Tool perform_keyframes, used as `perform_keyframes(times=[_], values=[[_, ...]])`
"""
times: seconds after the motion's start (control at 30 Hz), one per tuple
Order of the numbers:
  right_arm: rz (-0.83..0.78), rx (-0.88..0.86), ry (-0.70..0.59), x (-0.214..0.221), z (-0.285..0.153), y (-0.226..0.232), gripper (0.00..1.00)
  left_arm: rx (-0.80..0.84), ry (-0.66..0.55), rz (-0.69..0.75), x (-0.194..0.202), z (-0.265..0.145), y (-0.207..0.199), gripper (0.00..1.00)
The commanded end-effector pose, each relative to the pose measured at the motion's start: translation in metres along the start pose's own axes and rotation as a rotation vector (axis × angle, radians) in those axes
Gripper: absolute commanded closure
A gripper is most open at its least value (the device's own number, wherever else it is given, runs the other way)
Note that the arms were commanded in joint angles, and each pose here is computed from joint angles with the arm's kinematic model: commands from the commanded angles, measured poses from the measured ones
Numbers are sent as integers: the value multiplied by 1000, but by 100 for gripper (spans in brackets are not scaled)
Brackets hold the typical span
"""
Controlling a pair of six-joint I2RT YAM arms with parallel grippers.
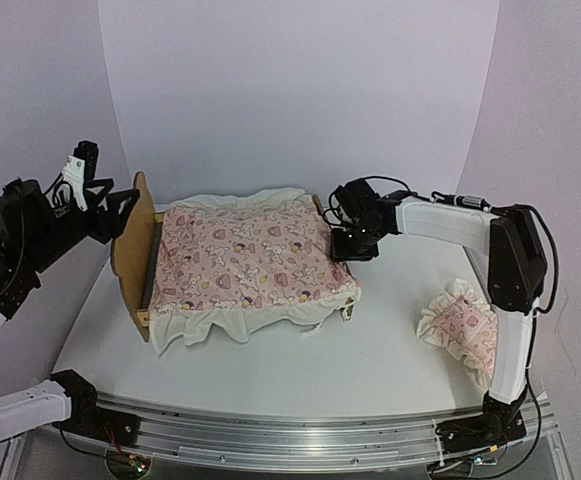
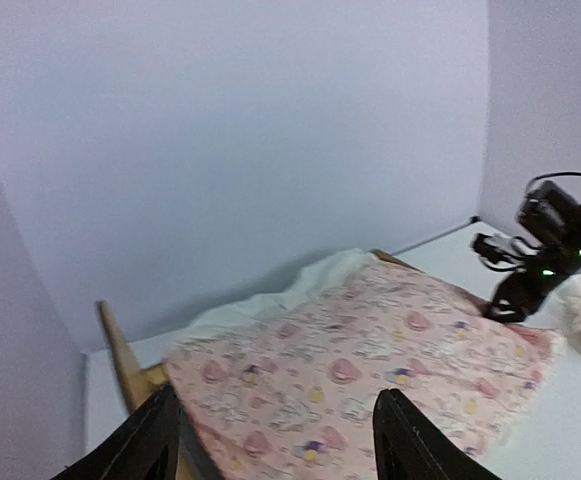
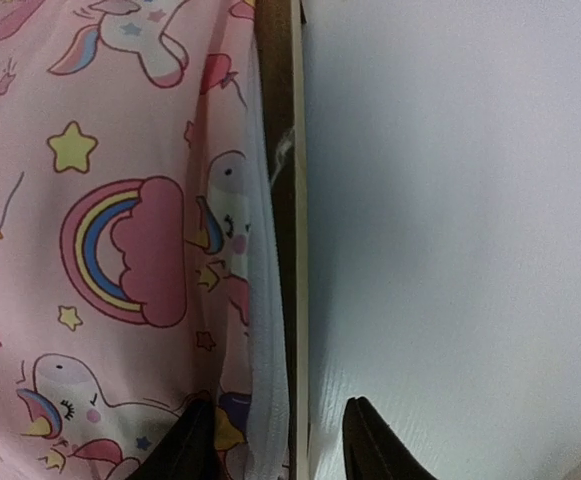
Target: Set up the pet bed
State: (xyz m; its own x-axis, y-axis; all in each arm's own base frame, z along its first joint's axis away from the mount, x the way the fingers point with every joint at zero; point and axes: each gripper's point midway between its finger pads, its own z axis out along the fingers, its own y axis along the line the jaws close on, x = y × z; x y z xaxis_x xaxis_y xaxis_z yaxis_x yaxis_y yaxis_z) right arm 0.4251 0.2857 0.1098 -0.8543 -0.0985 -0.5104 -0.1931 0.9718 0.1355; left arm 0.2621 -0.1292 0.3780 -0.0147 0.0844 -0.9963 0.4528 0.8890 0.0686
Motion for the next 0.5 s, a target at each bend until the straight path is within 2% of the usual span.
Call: perform_keyframes(times=[0.0, 0.17, 0.47], values=[[12, 59, -5, 4, -2, -11, 64, -332, 27, 244, -9, 4, 60, 31], [60, 169, 4, 20, 1, -43, 82, -302, 79, 209, 3, 17, 60, 31], [175, 376, -72, 61, -55, -118, 88, 43, 95, 80, 6, 26, 2, 37]])
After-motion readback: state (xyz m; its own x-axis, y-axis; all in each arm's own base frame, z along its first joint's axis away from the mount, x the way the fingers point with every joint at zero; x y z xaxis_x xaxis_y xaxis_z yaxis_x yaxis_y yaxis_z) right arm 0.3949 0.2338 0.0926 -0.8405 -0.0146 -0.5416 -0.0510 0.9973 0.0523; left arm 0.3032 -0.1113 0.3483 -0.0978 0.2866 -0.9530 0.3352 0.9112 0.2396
